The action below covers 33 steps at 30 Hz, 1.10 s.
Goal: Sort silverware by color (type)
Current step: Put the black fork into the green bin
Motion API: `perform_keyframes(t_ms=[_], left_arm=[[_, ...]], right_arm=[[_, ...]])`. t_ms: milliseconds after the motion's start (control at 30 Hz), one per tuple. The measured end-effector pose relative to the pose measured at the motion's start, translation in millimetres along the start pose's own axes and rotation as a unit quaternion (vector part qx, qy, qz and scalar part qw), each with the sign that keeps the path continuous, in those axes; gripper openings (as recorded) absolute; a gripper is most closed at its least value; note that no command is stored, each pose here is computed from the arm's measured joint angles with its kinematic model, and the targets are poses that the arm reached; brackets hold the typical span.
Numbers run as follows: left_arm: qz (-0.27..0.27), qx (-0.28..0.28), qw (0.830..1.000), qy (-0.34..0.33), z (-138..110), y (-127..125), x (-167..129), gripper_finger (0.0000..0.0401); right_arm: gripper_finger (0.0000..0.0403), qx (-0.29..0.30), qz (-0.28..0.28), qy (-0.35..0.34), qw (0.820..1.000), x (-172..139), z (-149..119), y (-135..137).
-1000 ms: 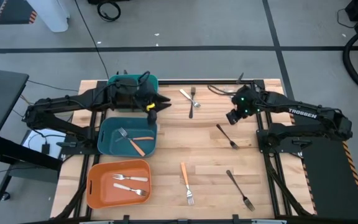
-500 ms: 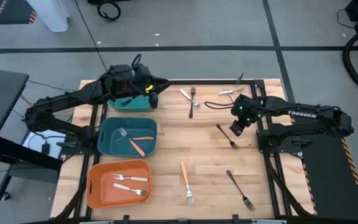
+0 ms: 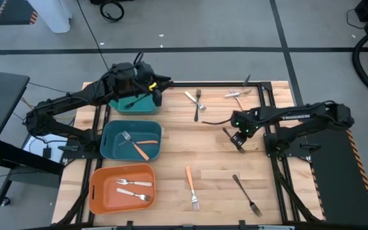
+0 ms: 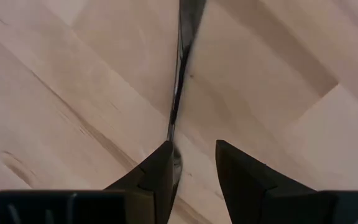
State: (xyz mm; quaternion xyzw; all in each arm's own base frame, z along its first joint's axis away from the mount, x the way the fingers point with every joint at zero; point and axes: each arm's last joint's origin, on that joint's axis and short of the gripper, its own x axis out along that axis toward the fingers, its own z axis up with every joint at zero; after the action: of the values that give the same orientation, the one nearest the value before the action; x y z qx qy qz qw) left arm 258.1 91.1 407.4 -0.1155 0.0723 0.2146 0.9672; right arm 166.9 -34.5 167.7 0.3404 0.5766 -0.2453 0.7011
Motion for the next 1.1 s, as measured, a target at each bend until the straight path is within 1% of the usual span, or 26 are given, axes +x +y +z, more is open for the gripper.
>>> perform_keyframes(t_ms=[100, 300, 633, 800, 933, 1100], left_arm=[[0.005, -0.001, 1.000, 0.000, 0.5, 2.7, 0.2, 0.0109], [0.013, -0.002, 1.000, 0.000, 1.1, 7.2, 0.5, 0.0109], [0.014, -0.001, 1.000, 0.001, 0.8, 7.4, 0.5, 0.0109], [0.015, 0.043, 0.999, 0.009, -0.7, 7.7, 0.5, 0.0109], [0.015, 0.046, 0.999, 0.009, -0.7, 7.7, 0.5, 0.0109], [0.015, 0.046, 0.999, 0.009, -0.7, 7.7, 0.5, 0.0109]], right_arm=[[0.0128, 0.019, -0.007, 0.012, 1.000, 6.3, 0.2, 4.6], [0.0128, 0.013, -0.003, -0.003, 1.000, 18.8, 6.2, 16.1], [0.0127, 0.017, -0.052, 0.031, 0.998, 43.3, 10.2, 18.1], [0.0122, 0.046, -0.077, 0.022, 0.996, 46.2, 11.2, 17.3], [0.0097, 0.053, -0.078, 0.018, 0.995, 45.2, 10.3, 16.4], [0.0039, 0.053, -0.083, 0.017, 0.995, 45.2, 10.1, 15.7]])
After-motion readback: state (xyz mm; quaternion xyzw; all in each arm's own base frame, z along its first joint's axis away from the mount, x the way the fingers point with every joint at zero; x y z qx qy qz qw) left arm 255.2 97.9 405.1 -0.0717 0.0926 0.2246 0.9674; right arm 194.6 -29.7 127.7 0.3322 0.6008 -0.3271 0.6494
